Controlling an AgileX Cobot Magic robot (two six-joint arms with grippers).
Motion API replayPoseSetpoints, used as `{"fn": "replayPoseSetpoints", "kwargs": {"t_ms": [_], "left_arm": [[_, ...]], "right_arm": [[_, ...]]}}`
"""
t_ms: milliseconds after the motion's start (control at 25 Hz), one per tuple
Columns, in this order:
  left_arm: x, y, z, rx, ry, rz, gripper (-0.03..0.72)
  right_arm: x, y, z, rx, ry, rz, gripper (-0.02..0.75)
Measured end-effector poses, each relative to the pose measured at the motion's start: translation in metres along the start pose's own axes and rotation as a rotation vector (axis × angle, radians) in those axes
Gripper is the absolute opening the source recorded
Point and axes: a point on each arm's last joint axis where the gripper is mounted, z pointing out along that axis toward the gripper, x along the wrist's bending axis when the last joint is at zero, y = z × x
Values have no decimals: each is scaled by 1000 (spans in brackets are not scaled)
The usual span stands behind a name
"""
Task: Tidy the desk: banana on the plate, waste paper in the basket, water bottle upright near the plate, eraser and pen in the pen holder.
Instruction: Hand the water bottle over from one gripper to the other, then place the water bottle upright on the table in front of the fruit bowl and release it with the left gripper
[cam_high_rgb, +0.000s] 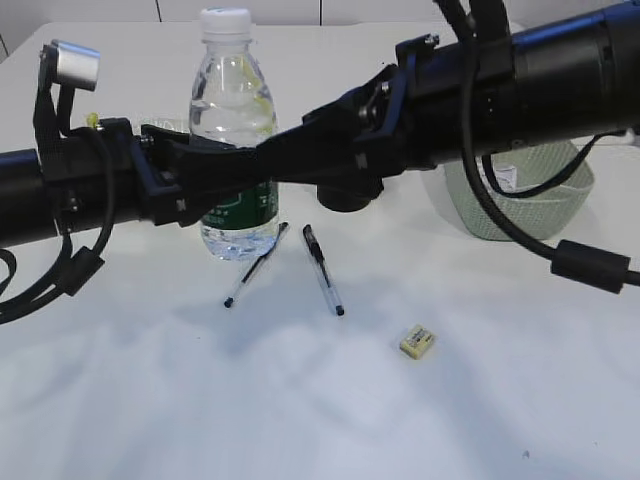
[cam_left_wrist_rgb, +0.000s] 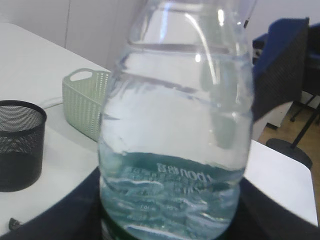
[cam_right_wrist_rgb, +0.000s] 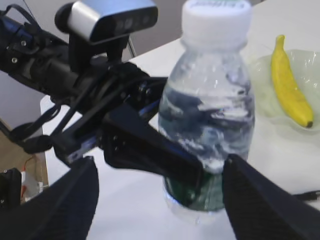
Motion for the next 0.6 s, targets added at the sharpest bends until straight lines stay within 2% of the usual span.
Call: {"fn": "replayPoseSetpoints", "kwargs": {"t_ms": [320, 520, 600], "left_arm": [[17, 3, -15, 0, 43, 21, 398], [28, 4, -26, 15, 69, 38, 398], [30, 5, -29, 16, 72, 44, 398]], "right_arm": [[-8, -19, -3, 220, -104, 80, 570], [-18, -16, -11, 346, -242, 131, 570], [-24, -13, -16, 394, -323, 144, 570]]}}
